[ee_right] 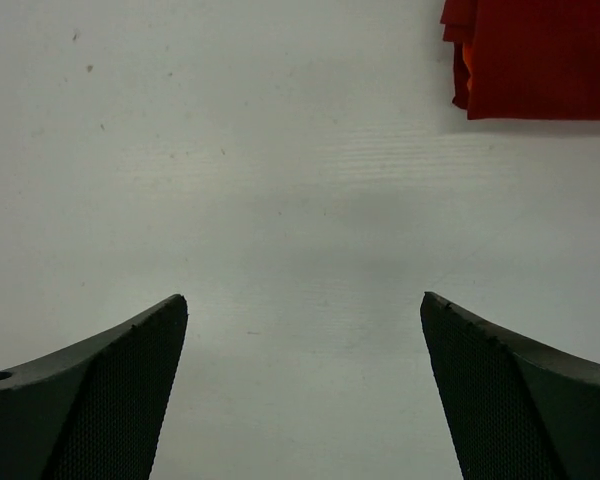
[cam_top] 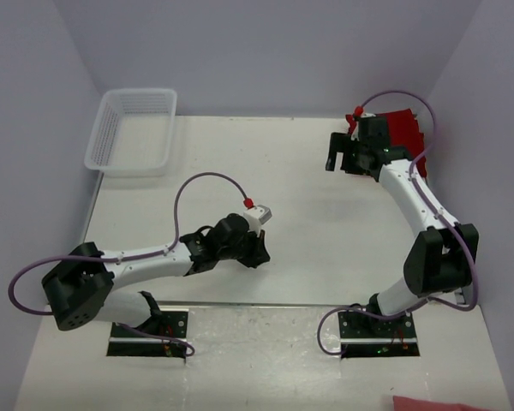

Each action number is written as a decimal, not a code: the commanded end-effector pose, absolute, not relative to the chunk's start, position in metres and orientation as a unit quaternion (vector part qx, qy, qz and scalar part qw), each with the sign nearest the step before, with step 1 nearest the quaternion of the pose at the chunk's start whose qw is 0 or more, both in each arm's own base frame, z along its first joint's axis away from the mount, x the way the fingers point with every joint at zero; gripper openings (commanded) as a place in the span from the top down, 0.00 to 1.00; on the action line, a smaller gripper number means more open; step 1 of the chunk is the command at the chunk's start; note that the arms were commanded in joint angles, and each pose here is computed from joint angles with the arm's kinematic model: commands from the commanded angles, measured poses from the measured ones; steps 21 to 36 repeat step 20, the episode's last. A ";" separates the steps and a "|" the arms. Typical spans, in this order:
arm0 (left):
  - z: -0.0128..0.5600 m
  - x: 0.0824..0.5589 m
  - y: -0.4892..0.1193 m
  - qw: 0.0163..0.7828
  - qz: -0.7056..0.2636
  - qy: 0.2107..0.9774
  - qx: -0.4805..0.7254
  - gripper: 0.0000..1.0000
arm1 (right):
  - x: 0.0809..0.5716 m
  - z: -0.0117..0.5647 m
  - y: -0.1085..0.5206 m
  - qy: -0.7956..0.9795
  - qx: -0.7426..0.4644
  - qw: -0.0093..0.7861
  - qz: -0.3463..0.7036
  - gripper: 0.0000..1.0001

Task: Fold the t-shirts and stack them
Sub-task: Put the neatly folded tshirt into the corner of the board with the right arm

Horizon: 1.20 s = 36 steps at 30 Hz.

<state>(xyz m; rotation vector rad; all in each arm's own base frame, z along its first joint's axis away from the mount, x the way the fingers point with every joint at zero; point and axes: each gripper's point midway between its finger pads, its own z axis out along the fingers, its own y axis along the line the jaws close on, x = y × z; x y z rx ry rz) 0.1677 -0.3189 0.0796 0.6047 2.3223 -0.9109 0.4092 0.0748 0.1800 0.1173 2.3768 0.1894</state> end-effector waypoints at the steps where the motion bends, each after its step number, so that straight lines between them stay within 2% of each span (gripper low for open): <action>1: 0.099 0.185 -0.315 0.334 -0.325 0.862 0.200 0.95 | 0.405 0.191 0.089 0.914 0.035 0.391 0.105 0.01; 7: 0.116 0.206 -0.294 0.380 -0.262 0.869 0.177 0.91 | 0.391 0.196 0.095 0.914 0.033 0.394 0.088 0.01; 10: 0.126 0.218 -0.285 0.399 -0.224 0.873 0.167 0.83 | 0.381 0.203 0.096 0.910 0.031 0.405 0.087 0.01; 13: 0.147 0.237 -0.276 0.429 -0.180 0.874 0.144 0.59 | 0.368 0.208 0.101 0.904 0.022 0.415 0.101 0.01; 14: 0.152 0.243 -0.271 0.441 -0.164 0.872 0.134 0.48 | 0.365 0.218 0.102 0.897 0.022 0.428 0.107 0.01; 16: 0.164 0.249 -0.265 0.454 -0.149 0.870 0.120 0.36 | 0.356 0.217 0.104 0.897 0.017 0.429 0.109 0.01; 17: 0.170 0.254 -0.260 0.467 -0.136 0.867 0.110 0.23 | 0.355 0.223 0.107 0.889 0.013 0.443 0.116 0.01; 20: 0.180 0.264 -0.243 0.481 -0.096 0.867 0.091 0.00 | 0.340 0.242 0.111 0.874 0.009 0.467 0.138 0.01; 36: 0.180 0.264 -0.243 0.481 -0.096 0.867 0.091 0.00 | 0.340 0.242 0.111 0.874 0.009 0.467 0.138 0.01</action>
